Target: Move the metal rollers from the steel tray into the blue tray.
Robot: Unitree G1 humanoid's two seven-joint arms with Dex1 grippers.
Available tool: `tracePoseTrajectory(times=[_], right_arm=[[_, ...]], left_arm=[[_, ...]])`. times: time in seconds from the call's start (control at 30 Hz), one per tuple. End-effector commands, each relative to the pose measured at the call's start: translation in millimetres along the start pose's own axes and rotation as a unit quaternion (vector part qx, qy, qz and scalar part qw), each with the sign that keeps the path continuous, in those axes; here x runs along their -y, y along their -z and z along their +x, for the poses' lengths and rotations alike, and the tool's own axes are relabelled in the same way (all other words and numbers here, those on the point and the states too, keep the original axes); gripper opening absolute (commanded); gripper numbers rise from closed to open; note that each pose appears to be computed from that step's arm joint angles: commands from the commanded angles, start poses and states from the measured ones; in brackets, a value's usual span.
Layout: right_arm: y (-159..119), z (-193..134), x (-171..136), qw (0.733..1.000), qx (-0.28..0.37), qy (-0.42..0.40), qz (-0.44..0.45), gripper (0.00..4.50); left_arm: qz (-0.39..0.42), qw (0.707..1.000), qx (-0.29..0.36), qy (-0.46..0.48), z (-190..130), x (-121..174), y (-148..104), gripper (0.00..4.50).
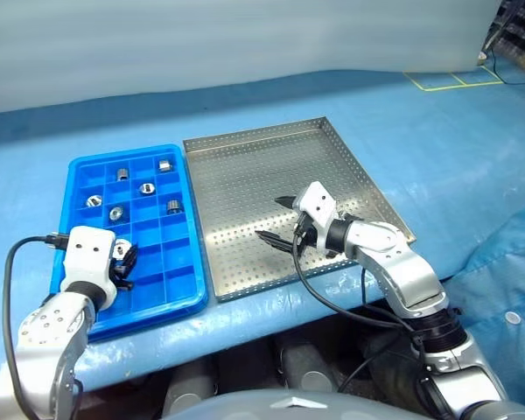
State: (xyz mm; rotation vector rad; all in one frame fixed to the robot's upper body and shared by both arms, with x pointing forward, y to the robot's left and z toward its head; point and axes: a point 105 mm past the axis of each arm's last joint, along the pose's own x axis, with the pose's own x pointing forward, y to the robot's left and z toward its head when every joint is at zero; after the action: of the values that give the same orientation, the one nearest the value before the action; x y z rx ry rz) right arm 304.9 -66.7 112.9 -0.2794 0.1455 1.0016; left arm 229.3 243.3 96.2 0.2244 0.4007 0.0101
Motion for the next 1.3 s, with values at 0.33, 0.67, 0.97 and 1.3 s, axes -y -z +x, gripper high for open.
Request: tracePoseTrajectory(times=[0.33,0.67,0.97,1.3], right_arm=[[-1,-5,26,0.997,-0.016,0.066,-0.040,4.50],[29,-26,90,0.967,-0.092,0.237,-0.009,4.50],[59,-18,123,0.940,-0.120,0.317,0.045,4.50],[66,-2,122,0.943,-0.104,0.302,0.099,4.32]], left_arm=[[-0.044,0.991,0.128,0.021,-1,10,-44,4.43],[0.036,0.914,0.230,0.332,0,130,-76,4.43],[0.027,0.896,0.244,0.371,6,153,-79,4.43],[0.022,0.902,0.229,0.366,12,156,-75,4.45]])
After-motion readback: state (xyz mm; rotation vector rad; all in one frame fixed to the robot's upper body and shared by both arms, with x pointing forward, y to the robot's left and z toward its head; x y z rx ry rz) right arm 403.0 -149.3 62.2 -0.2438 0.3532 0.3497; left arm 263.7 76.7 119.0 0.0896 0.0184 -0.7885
